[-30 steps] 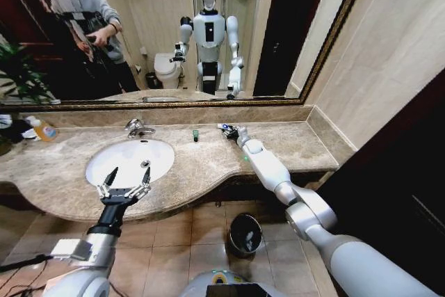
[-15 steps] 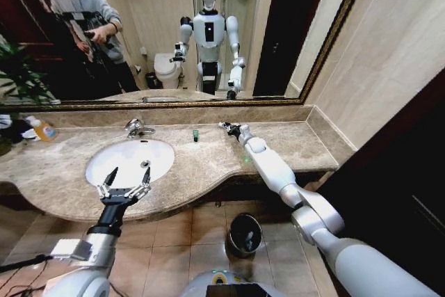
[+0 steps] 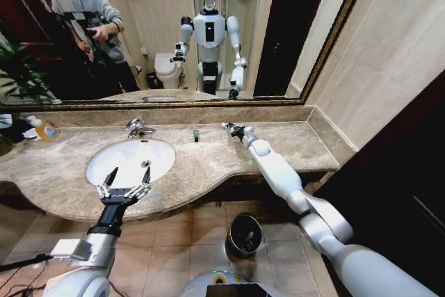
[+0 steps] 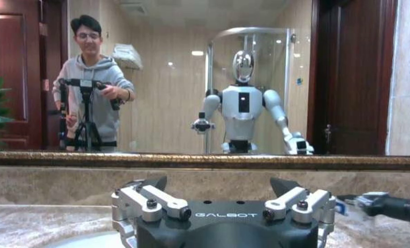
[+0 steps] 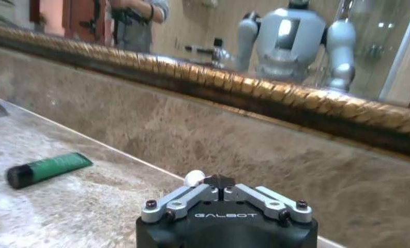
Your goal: Pick up the trash from the sink and place it in the trash bin.
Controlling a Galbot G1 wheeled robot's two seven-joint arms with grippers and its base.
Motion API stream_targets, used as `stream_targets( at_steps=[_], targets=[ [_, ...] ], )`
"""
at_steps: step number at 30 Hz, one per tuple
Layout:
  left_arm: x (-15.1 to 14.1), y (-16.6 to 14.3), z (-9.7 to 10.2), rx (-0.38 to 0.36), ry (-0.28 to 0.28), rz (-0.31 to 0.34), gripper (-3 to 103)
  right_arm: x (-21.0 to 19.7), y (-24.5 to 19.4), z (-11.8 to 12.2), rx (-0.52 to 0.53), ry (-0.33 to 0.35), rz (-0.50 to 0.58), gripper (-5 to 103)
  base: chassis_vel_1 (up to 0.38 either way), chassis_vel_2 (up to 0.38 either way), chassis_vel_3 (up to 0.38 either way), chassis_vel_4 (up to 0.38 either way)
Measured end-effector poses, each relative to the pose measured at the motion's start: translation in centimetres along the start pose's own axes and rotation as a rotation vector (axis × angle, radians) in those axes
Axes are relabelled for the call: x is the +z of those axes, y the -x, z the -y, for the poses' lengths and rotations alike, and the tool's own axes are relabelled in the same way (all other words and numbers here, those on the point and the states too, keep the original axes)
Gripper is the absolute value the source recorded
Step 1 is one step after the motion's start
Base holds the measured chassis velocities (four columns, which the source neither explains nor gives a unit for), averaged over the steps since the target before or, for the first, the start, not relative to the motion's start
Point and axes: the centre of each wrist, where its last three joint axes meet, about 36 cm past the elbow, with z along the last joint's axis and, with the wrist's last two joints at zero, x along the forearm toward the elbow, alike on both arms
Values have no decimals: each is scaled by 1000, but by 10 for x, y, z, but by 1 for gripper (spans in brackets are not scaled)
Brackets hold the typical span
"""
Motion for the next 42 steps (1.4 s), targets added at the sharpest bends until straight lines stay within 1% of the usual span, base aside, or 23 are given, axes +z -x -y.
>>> stream_targets(
  at_steps=[3, 4, 7, 8, 10, 11, 13, 14, 17, 18, 21, 22, 25, 26, 29, 30, 32, 34, 35, 37, 40, 41, 42],
  targets=[
    [0, 0, 0, -1, 0, 0, 100, 0, -37, 11, 7, -6, 27, 0, 0, 0, 0, 0],
    [0, 0, 0, -1, 0, 0, 100, 0, -37, 11, 7, -6, 27, 0, 0, 0, 0, 0],
    [0, 0, 0, 0, 0, 0, 100, 4, -78, 31, 45, -19, 60, 0, 0, 0, 0, 0],
    [0, 0, 0, 0, 0, 0, 100, 4, -78, 31, 45, -19, 60, 0, 0, 0, 0, 0],
    [0, 0, 0, -1, 0, 0, 100, 7, -108, 45, 74, -30, 85, 0, 0, 0, 0, 0],
    [0, 0, 0, 0, 0, 0, 100, 11, -132, 50, 82, -29, 100, 0, 0, 0, 0, 0],
    [0, 0, 0, 0, 0, 0, 100, 23, -172, 51, 78, -5, 118, 0, 0, 0, 0, 0],
    [0, 0, 0, 0, 0, 0, 100, 23, -172, 51, 78, -5, 118, 0, 0, 0, 0, 0],
    [0, 0, 0, 0, 0, 0, 100, 39, -211, 39, 38, 14, 160, 0, 0, 0, 0, 0],
    [0, 0, 0, 0, 0, 0, 100, 39, -211, 39, 38, 14, 160, 0, 0, 0, 0, 0],
    [0, 0, 0, 0, 0, 0, 100, 43, -236, 20, 6, 43, 220, 0, 0, 0, 0, 0],
    [0, 0, 0, 0, 0, 0, 100, 43, -236, 20, 6, 43, 220, 0, 0, 0, 0, 0],
    [0, 0, 0, -1, 0, 0, 100, 61, -275, -4, -2, 74, 230, 0, 0, 0, 0, 0],
    [0, 0, 0, -1, 0, 0, 100, 61, -275, -4, -2, 74, 230, 0, 0, 0, 0, 0],
    [0, 0, 0, 0, 0, 0, 100, 88, -314, -35, 4, 114, 230, 0, 0, 0, 0, 0],
    [0, 0, 0, 0, 0, 0, 100, 88, -314, -35, 4, 114, 230, 0, 0, 0, 0, 0],
    [0, 0, 0, 0, 0, 0, 100, 106, -332, -52, 5, 125, 229, 0, 0, 0, 0, 0],
    [0, 0, 0, 0, 0, 0, 100, 125, -344, -66, -3, 133, 212, 0, 0, 0, 0, 0],
    [0, 0, 0, 0, 0, 0, 100, 125, -344, -66, -3, 133, 212, 0, 0, 0, 0, 0],
    [0, 0, 0, 0, 0, 0, 100, 153, -358, -87, -13, 144, 163, 0, 0, 0, 0, 0],
    [0, 0, 0, 0, 0, 0, 100, 191, -371, -110, -29, 162, 66, 0, 0, 0, 0, 0],
    [0, 0, 0, 0, 0, 0, 100, 191, -371, -110, -29, 162, 66, 0, 0, 0, 0, 0],
    [0, 0, 0, 0, 0, 0, 100, 201, -374, -116, -31, 167, 34, 0, 0, 0, 0, 0]
  ],
)
